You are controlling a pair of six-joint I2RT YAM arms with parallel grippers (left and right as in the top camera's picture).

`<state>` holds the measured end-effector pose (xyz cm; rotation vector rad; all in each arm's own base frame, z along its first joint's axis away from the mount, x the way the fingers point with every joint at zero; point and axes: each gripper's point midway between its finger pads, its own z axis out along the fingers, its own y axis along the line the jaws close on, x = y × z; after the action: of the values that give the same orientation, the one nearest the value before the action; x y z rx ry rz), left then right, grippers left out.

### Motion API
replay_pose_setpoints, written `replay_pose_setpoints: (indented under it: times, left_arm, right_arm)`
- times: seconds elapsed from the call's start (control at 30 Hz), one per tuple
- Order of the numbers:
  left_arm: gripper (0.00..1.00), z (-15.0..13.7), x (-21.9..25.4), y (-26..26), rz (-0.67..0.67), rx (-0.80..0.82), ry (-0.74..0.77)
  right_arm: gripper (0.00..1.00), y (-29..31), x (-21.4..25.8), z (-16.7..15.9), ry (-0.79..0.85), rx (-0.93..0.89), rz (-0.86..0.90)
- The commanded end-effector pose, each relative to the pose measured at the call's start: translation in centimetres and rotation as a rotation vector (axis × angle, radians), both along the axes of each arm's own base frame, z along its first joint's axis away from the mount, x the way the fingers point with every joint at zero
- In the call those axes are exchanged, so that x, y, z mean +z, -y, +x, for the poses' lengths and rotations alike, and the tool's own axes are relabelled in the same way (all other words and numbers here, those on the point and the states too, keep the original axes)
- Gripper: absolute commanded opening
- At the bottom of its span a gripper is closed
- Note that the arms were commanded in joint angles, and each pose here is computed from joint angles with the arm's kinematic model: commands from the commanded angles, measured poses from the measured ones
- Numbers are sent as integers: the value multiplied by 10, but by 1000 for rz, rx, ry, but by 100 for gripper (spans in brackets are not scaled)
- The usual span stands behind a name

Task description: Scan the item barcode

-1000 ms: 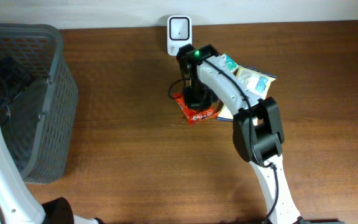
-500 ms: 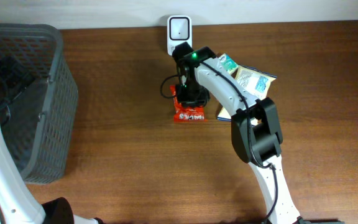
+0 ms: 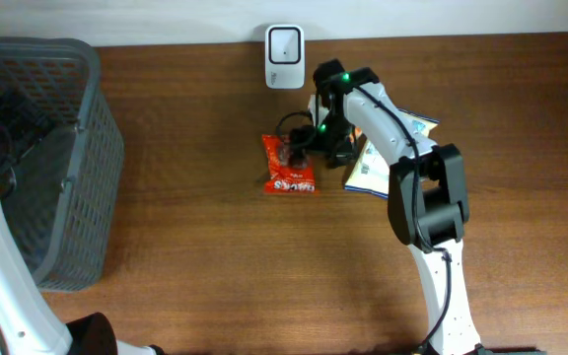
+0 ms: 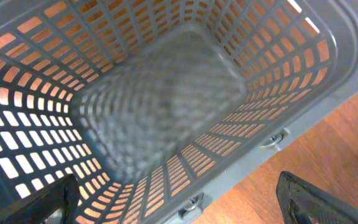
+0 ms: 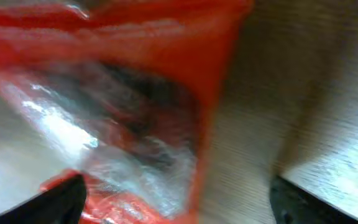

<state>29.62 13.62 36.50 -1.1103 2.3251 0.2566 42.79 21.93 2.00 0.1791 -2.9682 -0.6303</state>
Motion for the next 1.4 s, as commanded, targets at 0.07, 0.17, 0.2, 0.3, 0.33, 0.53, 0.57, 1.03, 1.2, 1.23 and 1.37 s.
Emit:
replay_pose_setpoints:
  times: [0.07,0.17,0.2,0.3,0.33,0.53,0.57,1.03,1.2,1.23,1.37]
  left_arm:
    - [99,-2,2,-1,0,14,11]
    - [99,-2,2,-1,0,14,11]
    - [99,-2,2,-1,0,14,11]
    - [99,-2,2,-1,0,14,11]
    - [99,-2,2,-1,0,14,11]
    - [99,-2,2,-1,0,14,11]
    - [99,-2,2,-1,0,14,11]
    - [99,-2,2,-1,0,14,11]
    - [99,-2,2,-1,0,14,11]
    - [99,-2,2,-1,0,14,11]
    - [99,-2,2,-1,0,14,11]
  right_arm:
    - [45,-13,-15,-8,-14,14,82]
    - [4,-15,-16,-1,6,-3,89]
    - [4,-15,-13,3,17,-13,93]
    - [4,-17,24,42,151,-64,75]
    - [4,-21,57,72,258,-128,85]
    - [4,-30,135,167,603,-380,241]
    - [4,-24,143,182,659,-460,232]
    - [4,242,211,178,640,-970,62]
    - [4,445,155,66,332,-1283,-228]
    - [4,481,149,41,307,-1307,-264]
    - [6,573,118,-29,272,-1270,-478]
